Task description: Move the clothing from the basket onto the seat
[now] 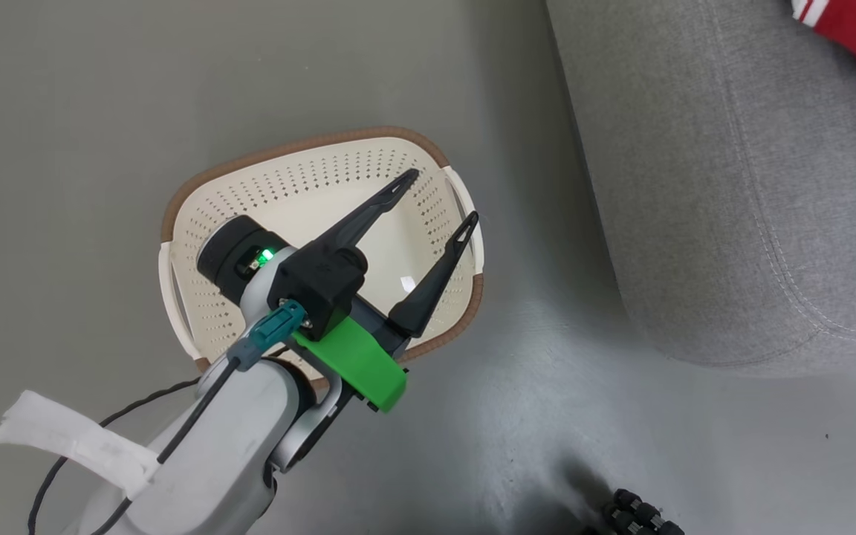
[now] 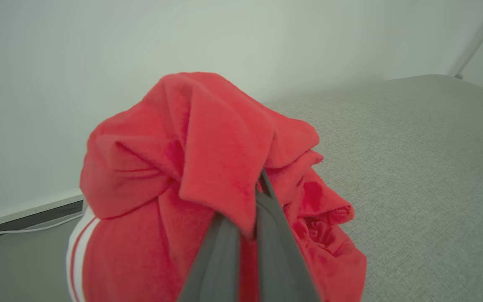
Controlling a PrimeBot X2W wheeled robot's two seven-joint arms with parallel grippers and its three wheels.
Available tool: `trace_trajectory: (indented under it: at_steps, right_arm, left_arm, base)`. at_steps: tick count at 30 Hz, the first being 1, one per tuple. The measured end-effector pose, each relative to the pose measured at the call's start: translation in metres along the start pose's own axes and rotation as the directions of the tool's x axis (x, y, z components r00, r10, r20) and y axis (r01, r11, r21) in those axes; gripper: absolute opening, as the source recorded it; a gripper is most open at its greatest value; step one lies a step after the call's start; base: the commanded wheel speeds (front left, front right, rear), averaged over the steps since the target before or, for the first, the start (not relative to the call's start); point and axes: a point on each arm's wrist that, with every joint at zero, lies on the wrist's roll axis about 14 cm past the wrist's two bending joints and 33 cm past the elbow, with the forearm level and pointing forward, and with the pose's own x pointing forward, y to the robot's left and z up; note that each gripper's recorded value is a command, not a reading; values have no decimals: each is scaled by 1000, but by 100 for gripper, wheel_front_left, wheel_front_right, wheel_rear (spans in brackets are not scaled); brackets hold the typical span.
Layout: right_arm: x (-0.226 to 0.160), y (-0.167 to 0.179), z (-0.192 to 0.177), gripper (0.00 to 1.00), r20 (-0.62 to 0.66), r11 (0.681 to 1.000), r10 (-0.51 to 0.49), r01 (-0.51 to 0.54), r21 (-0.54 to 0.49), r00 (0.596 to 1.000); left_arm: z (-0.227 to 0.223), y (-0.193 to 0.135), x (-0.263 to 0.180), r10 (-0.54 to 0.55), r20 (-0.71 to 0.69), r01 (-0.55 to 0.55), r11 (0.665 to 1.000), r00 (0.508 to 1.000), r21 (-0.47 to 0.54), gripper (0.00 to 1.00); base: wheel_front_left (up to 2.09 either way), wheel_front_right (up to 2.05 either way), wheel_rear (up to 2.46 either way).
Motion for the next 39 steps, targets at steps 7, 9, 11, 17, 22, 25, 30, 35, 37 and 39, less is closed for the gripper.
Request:
trace_trajectory:
  at_steps: [7,9,11,17,22,25,30,35,37,39]
  right_arm:
    - [-14,-7,-4,100,-7,1000,0,0,7,1000]
    - [-18,-9,-4,100,-8,1000,3,-3,10,1000]
    - [-23,-10,-2,100,-4,1000,2,-2,16,1000]
    - [-42,-22,2,100,6,1000,-1,1,14,1000]
    - [-56,-27,16,100,42,1000,19,-19,-1,999]
    - [-63,-26,34,100,94,999,34,-35,15,995]
    - [-79,-24,46,100,137,997,58,-63,34,989]
    - [-95,-13,52,100,166,992,101,-112,58,981]
    - [-101,-3,58,100,188,987,126,-142,72,974]
    - [-106,9,63,100,208,981,152,-173,88,966]
  left_arm:
    - [8,-9,2,-20,15,20,1000,1000,15,100]
    - [10,-12,3,-27,19,26,999,999,21,100]
    - [14,-16,3,-32,30,32,999,999,20,100]
    - [20,-33,1,-49,45,48,999,998,17,100]
    - [28,-50,-1,-65,62,64,998,996,12,100]
    - [33,-61,-4,-72,76,72,997,994,7,100]
    - [39,-74,-11,-65,89,66,998,994,-6,100]
    - [44,-77,-22,-27,92,26,1000,995,8,100]
    - [46,-75,-28,-1,95,-1,1000,995,18,100]
    - [48,-71,-34,32,101,-35,999,994,28,100]
  base:
    - [0,0,0]
    - [0,0,0]
    - [0,0,0]
    - [0,0,0]
    - [0,0,0]
    - [0,0,0]
    - [0,0,0]
    - [0,0,0]
    - [0,0,0]
    - [0,0,0]
